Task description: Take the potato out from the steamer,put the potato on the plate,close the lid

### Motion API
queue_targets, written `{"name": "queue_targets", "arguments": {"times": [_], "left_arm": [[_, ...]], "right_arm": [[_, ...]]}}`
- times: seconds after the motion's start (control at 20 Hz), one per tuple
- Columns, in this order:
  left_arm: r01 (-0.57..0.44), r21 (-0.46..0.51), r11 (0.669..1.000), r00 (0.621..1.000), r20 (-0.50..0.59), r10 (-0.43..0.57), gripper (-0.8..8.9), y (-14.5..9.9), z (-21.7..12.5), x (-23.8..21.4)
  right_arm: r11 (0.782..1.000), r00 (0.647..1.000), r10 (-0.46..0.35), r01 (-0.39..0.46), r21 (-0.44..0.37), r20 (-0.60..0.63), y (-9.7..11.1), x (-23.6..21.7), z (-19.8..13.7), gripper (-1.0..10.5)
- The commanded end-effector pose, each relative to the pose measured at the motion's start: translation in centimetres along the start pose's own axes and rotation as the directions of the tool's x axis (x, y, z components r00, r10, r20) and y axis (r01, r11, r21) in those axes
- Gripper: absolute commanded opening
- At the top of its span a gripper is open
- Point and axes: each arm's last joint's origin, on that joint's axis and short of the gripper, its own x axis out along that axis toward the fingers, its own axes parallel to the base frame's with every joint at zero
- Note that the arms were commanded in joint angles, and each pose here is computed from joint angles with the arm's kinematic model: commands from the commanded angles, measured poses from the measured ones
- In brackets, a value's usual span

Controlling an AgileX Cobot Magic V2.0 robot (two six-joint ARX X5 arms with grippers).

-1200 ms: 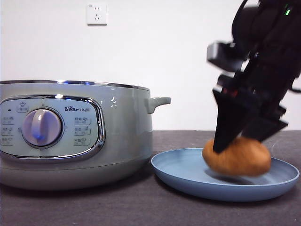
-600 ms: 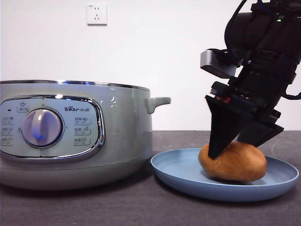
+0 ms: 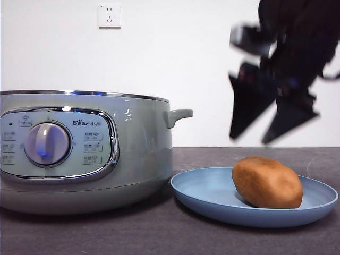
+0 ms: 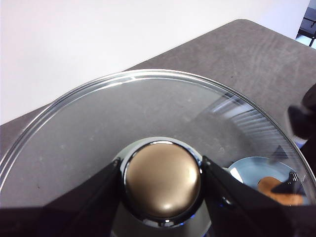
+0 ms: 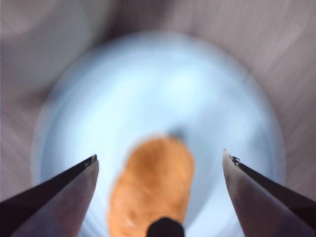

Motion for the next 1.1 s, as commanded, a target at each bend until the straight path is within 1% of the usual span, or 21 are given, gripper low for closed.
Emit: {"name": "queue_targets", "arguments": {"times": [0.05, 0.15, 0.25, 0.4, 0.55, 0.7, 0.8, 0.9, 1.1], "left_arm": [[-0.008, 0.015, 1.000, 0.997, 0.076, 0.007, -0.09, 0.1, 0.8, -0.6], [-0.006, 0.014, 1.000, 0.998, 0.063, 0.005, -0.09, 0.1, 0.8, -0.1], [-0.003, 0.013, 1.000, 0.999, 0.039, 0.002, -0.09, 0.1, 0.8, 0.9], [0.011, 0.008, 1.000, 1.000, -0.021, -0.011, -0.09, 0.3, 0.7, 3.5], [0.054, -0.014, 0.998, 0.995, -0.083, -0.055, -0.09, 0.3, 0.1, 6.7], [0.053, -0.065, 0.996, 0.993, -0.101, -0.060, -0.09, 0.3, -1.5, 9.8], [0.043, -0.095, 0.995, 0.989, -0.137, -0.056, -0.09, 0.2, -3.1, 11.2], [-0.004, -0.090, 0.996, 0.982, -0.186, -0.013, -0.09, 0.2, -4.4, 12.0], [0.005, -0.108, 0.994, 0.979, -0.204, -0.027, -0.09, 0.1, -5.5, 12.8]], "right_arm": [[1.000, 0.995, -0.026, 0.027, -0.009, 0.097, 0.5, -2.7, 0.8, 4.1], [0.996, 0.978, -0.086, 0.089, -0.008, 0.192, 1.0, -5.8, 1.3, 4.1], [0.991, 0.950, -0.123, 0.130, -0.008, 0.287, 1.7, -8.8, 1.3, 4.1], [0.987, 0.896, -0.144, 0.161, -0.006, 0.419, 2.8, -13.2, 0.5, 4.1], [0.983, 0.839, -0.151, 0.184, -0.011, 0.522, 3.8, -16.6, -0.6, 4.1], [0.972, 0.790, -0.208, 0.235, 0.029, 0.577, 4.4, -18.7, -1.8, 4.1], [0.966, 0.778, -0.231, 0.256, 0.042, 0.584, 4.6, -19.4, -2.4, 4.1], [0.961, 0.776, -0.252, 0.272, 0.055, 0.578, 4.7, -19.6, -2.8, 4.1], [0.962, 0.783, -0.251, 0.269, 0.054, 0.569, 4.7, -19.6, -2.8, 4.1]]}}
